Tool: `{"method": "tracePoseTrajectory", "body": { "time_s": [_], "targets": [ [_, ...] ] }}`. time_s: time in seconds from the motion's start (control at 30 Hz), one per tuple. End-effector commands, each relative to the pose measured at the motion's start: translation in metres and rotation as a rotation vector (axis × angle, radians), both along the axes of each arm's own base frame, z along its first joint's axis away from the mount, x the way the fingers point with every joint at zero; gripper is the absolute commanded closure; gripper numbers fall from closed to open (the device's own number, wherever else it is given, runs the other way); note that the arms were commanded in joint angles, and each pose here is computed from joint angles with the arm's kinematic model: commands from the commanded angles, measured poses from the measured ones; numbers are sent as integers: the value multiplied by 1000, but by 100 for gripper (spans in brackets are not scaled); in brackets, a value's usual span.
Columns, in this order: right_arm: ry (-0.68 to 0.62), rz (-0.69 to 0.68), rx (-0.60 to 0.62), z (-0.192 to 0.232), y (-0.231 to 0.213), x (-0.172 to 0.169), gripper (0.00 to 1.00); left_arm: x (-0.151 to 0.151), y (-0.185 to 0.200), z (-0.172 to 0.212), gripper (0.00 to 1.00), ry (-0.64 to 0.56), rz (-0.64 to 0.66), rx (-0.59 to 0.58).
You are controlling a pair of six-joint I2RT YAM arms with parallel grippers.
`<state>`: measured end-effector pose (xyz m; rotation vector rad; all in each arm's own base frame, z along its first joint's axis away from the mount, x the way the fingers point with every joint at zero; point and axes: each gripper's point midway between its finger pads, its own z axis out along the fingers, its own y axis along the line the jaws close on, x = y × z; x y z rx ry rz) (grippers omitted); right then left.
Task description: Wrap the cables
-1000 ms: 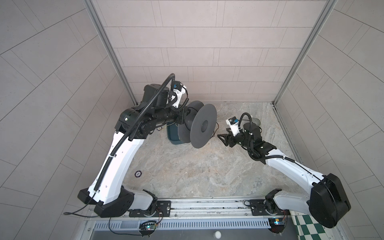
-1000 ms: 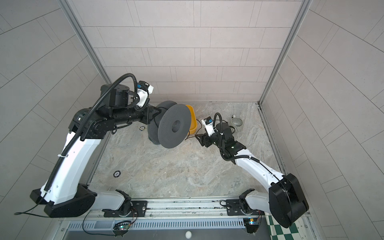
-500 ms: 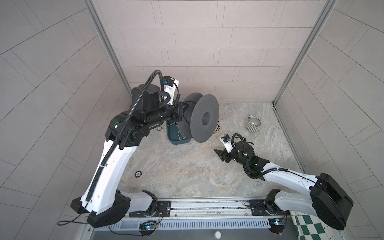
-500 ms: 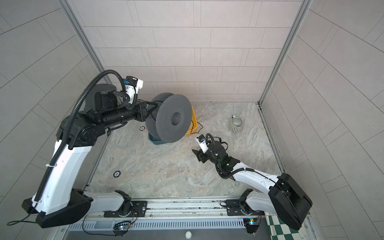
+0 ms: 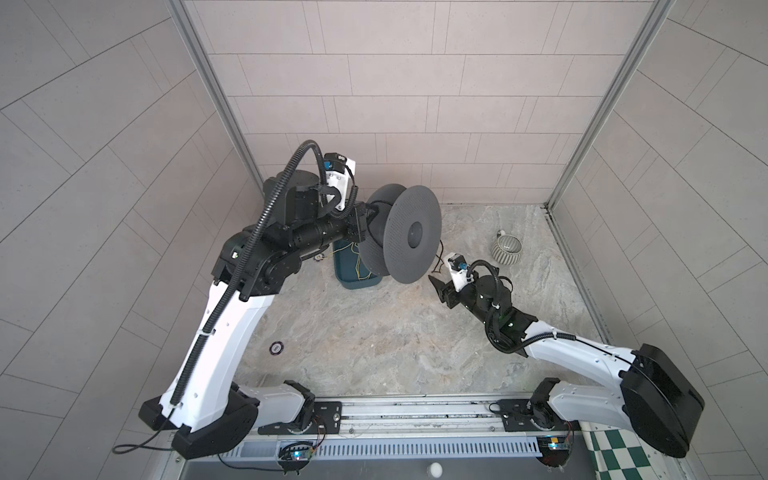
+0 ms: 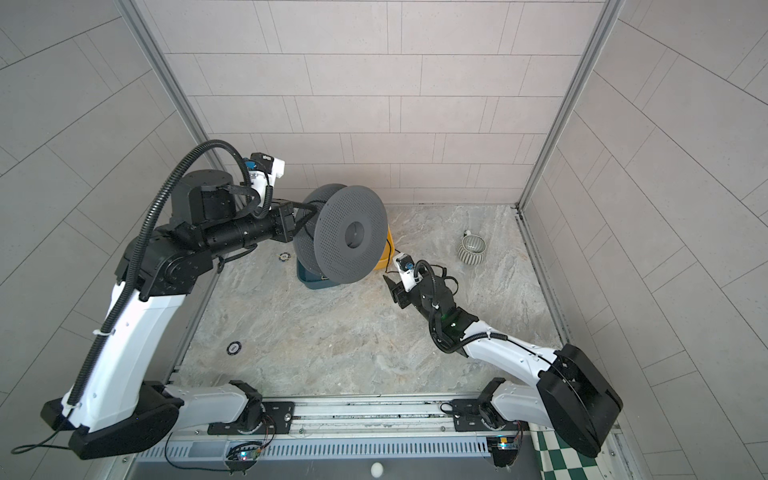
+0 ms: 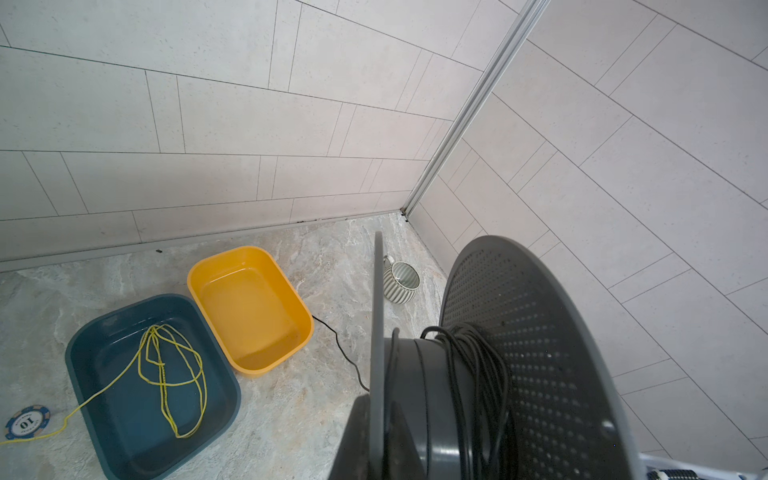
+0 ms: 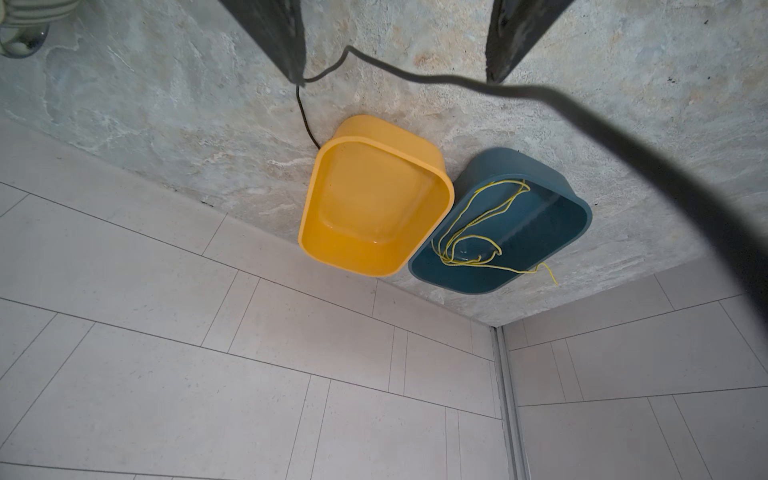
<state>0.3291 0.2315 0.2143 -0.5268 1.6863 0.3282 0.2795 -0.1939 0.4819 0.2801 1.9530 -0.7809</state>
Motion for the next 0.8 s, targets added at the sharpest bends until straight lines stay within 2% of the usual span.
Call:
{"method": "tracePoseTrajectory", "body": {
  "time_s": [0.0, 0.1, 0.13, 0.2, 0.27, 0.4, 0.5, 0.63, 0.77],
  "targets": [
    [-60, 4, 43, 22, 9, 9, 36, -6, 1, 38, 100, -105, -7, -100],
    [-66, -10, 57, 23, 12, 16, 45, -5, 2, 38, 100, -106, 0, -102],
    [-77, -11, 69, 30, 14, 19, 52, -5, 3, 39, 100, -110, 5, -102],
    [-63, -15, 68, 28, 17, 22, 75, -4, 6, 40, 100, -116, 21, -103],
    [-47, -13, 62, 24, 18, 24, 84, -2, 10, 41, 100, -119, 41, -105],
    [-33, -25, 67, 19, 15, 21, 95, 2, 12, 40, 100, -119, 63, -115],
    [-30, -29, 68, 19, 10, 17, 100, 9, 17, 37, 100, -108, 99, -121],
    [6, -27, 28, 15, 7, 13, 100, 17, 21, 36, 100, -93, 140, -151],
    [70, -10, -74, 0, 9, 6, 100, 32, 35, 25, 100, -55, 251, -148]
  ]
}}
